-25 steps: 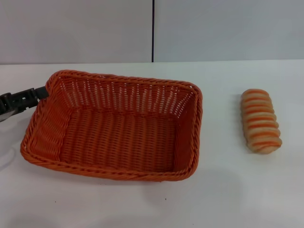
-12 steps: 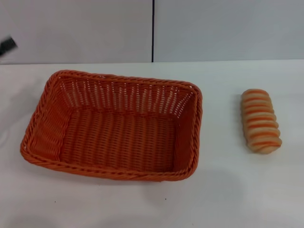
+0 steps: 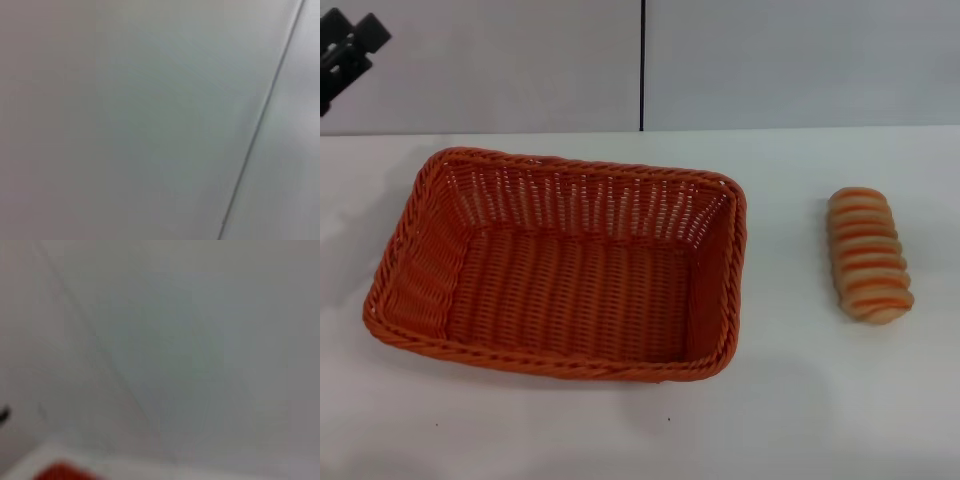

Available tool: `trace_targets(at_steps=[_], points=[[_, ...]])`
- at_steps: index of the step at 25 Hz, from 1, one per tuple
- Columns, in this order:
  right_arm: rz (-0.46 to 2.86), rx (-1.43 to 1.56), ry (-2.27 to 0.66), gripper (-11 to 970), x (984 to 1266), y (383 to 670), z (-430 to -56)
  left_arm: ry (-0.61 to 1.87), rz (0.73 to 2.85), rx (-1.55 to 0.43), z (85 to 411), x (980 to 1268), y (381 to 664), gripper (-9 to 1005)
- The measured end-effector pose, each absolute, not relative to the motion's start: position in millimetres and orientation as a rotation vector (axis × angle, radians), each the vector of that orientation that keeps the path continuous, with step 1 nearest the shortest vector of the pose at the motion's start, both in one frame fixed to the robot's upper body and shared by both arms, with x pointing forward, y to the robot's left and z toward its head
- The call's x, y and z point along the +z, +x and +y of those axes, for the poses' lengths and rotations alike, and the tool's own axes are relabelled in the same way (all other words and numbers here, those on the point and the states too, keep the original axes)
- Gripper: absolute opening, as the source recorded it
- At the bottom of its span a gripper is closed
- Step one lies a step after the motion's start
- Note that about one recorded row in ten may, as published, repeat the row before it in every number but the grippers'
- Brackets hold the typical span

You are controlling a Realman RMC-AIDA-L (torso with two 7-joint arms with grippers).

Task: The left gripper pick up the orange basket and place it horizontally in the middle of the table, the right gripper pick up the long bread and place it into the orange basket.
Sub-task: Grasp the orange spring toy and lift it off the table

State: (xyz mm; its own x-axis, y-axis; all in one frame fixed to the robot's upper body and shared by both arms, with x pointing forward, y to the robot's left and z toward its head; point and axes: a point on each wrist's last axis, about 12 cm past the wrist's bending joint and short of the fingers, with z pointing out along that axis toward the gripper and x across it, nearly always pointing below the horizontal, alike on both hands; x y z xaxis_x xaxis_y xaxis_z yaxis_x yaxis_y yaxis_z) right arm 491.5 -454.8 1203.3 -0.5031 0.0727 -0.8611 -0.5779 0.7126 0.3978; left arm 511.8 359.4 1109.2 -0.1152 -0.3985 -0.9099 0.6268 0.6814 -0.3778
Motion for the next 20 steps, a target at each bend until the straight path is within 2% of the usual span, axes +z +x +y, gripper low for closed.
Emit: trace_targets(at_steps=[7,12,20], points=[[2.231,0.812,-0.596,774,1202,519,-435,0.224,1.420,-0.899,351,1107,514,798],[2.299,0.768,-0.643,773,1196,537,-423,0.219,1.411,-0.921,348,1104,511,798],[2.349,0.757,-0.632,773,1168,563,-404,0.205,1.407,-0.947,344,1095,504,798]])
